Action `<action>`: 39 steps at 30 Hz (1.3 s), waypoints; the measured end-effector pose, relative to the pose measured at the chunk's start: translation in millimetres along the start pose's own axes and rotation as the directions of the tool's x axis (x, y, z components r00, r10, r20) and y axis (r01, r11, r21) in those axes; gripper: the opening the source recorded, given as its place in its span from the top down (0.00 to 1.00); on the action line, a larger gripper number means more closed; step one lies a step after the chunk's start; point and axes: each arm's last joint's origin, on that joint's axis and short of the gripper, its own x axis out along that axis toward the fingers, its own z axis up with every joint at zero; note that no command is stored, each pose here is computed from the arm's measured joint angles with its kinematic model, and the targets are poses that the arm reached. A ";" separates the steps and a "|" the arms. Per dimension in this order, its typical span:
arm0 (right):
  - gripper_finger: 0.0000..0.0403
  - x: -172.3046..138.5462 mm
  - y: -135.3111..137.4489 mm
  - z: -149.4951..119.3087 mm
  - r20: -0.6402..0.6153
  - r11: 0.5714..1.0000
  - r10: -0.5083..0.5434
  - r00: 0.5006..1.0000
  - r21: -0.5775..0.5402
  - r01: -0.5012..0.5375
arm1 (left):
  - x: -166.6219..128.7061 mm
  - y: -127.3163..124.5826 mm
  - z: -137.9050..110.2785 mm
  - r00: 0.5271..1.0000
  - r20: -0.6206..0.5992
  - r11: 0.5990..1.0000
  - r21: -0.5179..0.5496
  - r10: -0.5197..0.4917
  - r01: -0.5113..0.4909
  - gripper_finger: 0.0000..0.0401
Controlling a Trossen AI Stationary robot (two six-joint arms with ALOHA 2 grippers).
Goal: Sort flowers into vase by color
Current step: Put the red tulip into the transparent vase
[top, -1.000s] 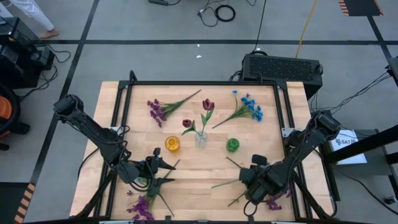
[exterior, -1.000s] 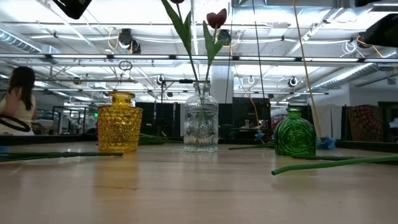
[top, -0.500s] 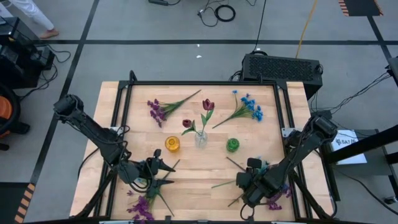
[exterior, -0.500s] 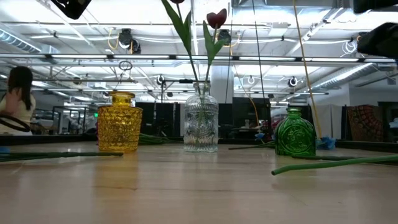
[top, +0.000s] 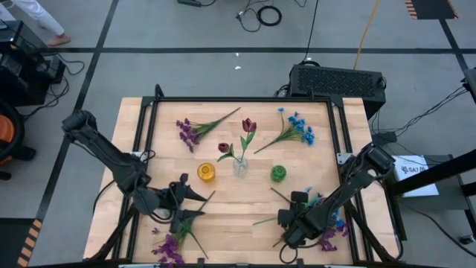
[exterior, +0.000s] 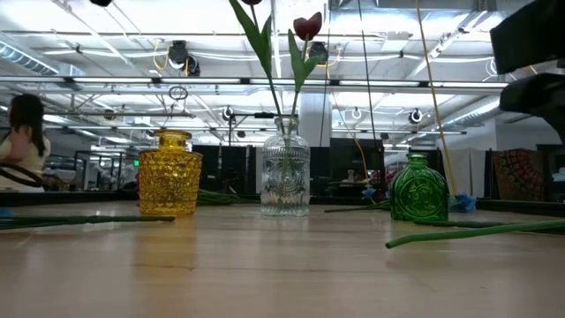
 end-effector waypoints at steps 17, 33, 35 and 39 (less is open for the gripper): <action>0.97 13.9 1.2 7.6 -0.007 0.995 0.007 1.000 -0.104 -0.007 | -2.9 2.6 0.4 1.000 -0.004 0.999 0.031 0.026 -0.026 0.48; 1.00 -48.2 -26.3 5.6 0.207 0.997 -0.027 0.978 -0.067 0.042 | -2.6 4.2 1.1 0.998 0.015 0.997 0.037 0.065 -0.066 0.48; 1.00 -62.8 -32.9 4.7 0.263 0.998 -0.017 0.965 -0.053 0.032 | -2.6 4.4 1.2 0.997 0.018 0.997 0.037 0.071 -0.072 0.48; 1.00 -91.7 -48.1 1.2 0.375 1.000 -0.004 0.927 -0.024 0.014 | -2.7 4.8 1.4 0.996 0.025 0.996 0.037 0.086 -0.087 0.48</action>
